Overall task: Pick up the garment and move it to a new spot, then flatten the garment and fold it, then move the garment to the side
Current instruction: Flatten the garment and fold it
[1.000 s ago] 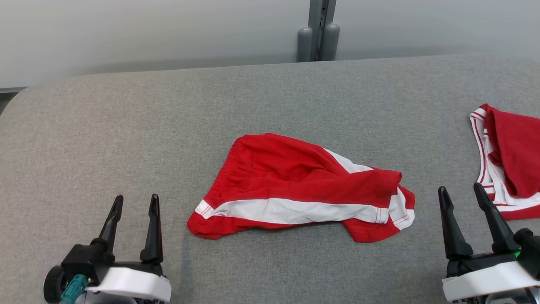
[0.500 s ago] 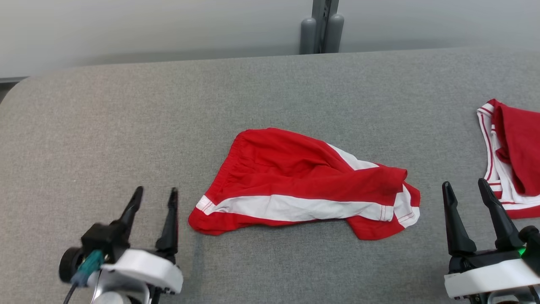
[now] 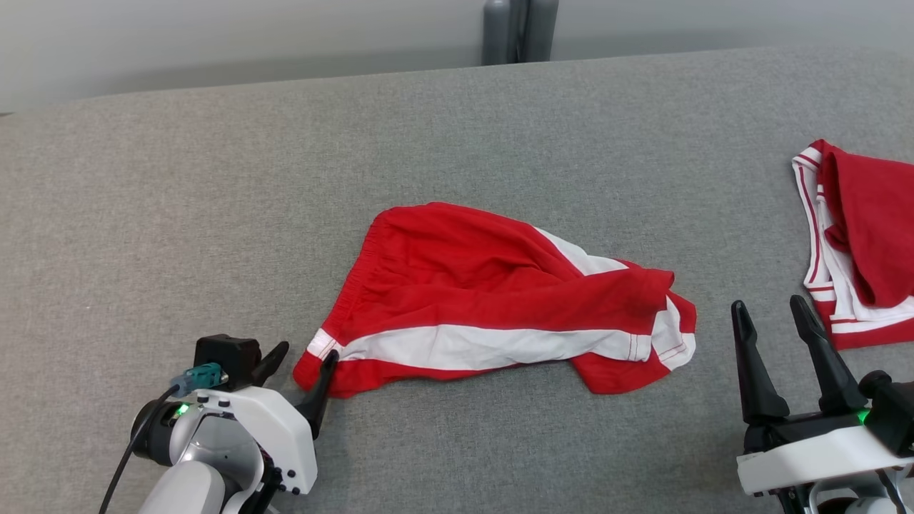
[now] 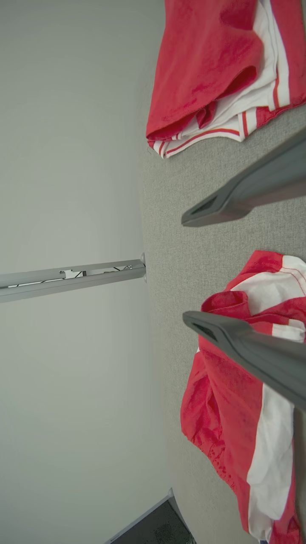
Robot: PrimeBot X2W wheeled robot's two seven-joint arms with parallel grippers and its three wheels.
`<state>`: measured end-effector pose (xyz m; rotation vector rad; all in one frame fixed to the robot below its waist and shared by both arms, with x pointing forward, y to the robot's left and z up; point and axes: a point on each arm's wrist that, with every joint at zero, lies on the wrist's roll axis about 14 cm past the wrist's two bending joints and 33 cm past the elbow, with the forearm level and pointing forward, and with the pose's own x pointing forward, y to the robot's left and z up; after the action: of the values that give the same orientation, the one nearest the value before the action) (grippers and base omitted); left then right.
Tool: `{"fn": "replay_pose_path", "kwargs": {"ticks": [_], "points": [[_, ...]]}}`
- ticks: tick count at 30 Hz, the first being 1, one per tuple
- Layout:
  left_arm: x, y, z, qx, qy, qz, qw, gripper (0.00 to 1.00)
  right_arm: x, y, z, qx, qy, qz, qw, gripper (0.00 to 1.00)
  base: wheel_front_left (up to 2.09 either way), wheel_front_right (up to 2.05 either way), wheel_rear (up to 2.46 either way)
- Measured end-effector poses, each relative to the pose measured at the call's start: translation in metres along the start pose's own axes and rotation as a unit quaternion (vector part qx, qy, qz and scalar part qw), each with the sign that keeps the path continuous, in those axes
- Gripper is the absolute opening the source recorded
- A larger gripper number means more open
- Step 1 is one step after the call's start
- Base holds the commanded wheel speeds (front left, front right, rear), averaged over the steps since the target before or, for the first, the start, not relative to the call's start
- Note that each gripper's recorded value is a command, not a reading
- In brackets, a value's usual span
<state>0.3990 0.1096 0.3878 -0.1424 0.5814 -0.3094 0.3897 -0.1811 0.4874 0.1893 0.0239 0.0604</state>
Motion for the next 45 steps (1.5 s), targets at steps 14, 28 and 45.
{"fn": "replay_pose_path", "kwargs": {"ticks": [14,28,45], "points": [[0.012,-0.008,-0.004,0.026,0.009,-0.022,0.999,0.00,-0.005,-0.006,-0.021,0.012,0.031,-0.014,0.999,1.00,0.00,0.00,0.00],[0.012,-0.006,0.006,0.025,-0.015,-0.017,0.999,0.00,-0.004,0.045,-0.078,-0.003,0.133,0.087,0.987,1.00,0.00,0.00,0.00],[0.006,-0.009,0.040,0.003,-0.095,-0.014,0.995,0.00,0.015,0.057,-0.091,-0.005,0.139,0.123,0.983,0.00,0.00,0.00,0.00]]}}
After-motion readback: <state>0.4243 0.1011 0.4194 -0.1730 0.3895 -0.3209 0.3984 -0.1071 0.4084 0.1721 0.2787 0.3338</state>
